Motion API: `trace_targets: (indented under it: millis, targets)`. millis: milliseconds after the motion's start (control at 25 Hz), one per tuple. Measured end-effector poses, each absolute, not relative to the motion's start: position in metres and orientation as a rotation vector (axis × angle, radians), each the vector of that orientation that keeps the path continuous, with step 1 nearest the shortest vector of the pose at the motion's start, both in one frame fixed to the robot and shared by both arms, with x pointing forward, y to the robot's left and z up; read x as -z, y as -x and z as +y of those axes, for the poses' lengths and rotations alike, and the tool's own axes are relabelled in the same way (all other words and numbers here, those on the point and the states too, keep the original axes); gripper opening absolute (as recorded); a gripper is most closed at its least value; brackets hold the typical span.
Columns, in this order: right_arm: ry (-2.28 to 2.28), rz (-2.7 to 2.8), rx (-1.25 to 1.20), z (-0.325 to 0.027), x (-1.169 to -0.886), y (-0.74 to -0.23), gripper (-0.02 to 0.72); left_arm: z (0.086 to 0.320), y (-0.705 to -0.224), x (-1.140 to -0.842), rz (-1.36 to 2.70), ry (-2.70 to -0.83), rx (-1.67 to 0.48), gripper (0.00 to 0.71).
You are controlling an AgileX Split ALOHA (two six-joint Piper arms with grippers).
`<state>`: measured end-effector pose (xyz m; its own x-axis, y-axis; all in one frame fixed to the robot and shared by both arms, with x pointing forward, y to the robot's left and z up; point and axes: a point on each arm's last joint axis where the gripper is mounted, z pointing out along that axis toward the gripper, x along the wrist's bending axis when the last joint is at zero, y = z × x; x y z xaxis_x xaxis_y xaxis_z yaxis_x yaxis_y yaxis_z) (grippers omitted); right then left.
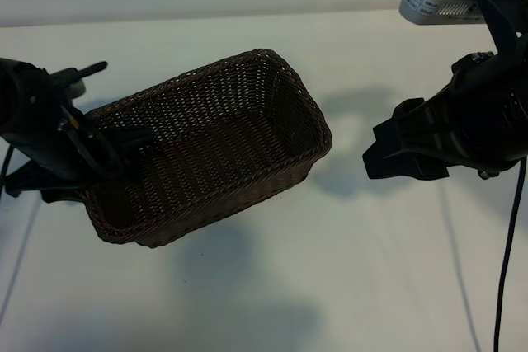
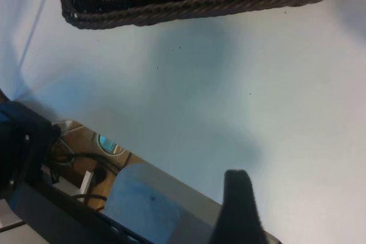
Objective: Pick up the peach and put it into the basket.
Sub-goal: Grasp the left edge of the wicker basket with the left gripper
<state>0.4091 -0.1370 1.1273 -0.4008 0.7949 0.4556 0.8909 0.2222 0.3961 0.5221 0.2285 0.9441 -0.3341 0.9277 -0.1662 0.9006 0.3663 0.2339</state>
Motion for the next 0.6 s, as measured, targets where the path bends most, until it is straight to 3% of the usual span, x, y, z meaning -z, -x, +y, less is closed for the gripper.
trace_targets:
  millis: [320,440,600]
  targets:
    - [1.623,-2.330,0.925,-0.137,-1.127,-0.409,0.516,0.226,-0.528,-0.926,2.368,-1.618,-0.127,0.573]
    - [1.623,-2.330,0.925,-0.137,-1.127,-0.409,0.516,0.226,-0.529,-0.922,2.373,-1.621,-0.124,0.528]
    - [1.623,-2.330,0.925,-0.137,-1.127,-0.409,0.516,0.225,-0.530,-0.917,2.401,-1.605,-0.104,0.414]
